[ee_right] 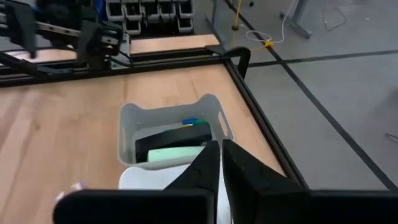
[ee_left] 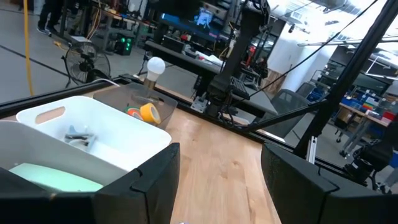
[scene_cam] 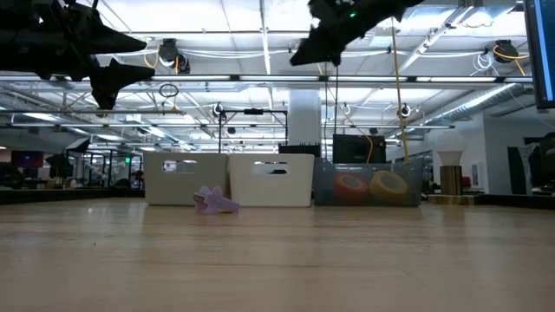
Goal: Pick and place Stapler, Stapler remover, tape
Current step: Put the violet staple remover into the white bin
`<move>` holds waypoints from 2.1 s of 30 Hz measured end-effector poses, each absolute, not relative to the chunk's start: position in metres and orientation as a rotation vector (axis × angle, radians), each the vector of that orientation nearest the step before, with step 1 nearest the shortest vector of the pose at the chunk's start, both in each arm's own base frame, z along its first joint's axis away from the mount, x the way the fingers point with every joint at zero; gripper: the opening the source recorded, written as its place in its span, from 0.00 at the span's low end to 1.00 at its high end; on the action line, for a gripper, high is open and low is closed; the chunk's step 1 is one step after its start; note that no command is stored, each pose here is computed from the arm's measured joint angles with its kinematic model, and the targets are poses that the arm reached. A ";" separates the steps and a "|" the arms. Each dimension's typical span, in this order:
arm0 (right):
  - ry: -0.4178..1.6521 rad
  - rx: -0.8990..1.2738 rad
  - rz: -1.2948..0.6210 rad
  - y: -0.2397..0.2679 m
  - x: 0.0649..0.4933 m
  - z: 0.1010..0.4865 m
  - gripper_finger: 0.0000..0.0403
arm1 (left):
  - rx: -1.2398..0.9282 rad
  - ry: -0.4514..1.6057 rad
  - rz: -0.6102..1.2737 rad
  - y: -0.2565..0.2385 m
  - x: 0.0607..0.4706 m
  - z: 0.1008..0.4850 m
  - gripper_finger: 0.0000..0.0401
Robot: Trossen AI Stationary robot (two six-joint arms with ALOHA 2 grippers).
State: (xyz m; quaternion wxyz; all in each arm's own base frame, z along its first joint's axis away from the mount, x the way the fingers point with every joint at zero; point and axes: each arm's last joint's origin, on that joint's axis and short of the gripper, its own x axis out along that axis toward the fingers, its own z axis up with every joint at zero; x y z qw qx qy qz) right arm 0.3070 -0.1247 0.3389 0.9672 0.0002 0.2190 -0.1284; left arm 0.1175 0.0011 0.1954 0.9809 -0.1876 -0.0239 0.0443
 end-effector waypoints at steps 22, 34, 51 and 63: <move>0.162 0.178 -0.354 -0.062 0.154 0.281 0.00 | -0.408 -0.149 0.071 0.000 0.119 0.212 0.56; 0.050 0.173 -0.347 -0.047 0.116 0.261 0.00 | -0.332 0.164 0.075 -0.010 0.160 0.278 0.56; 0.027 0.264 -0.345 -0.040 0.101 0.221 0.01 | -0.393 0.757 0.084 -0.033 0.253 0.297 0.56; 0.001 0.258 -0.286 -0.036 0.096 0.216 0.01 | -0.565 1.025 0.106 -0.042 0.289 0.250 0.56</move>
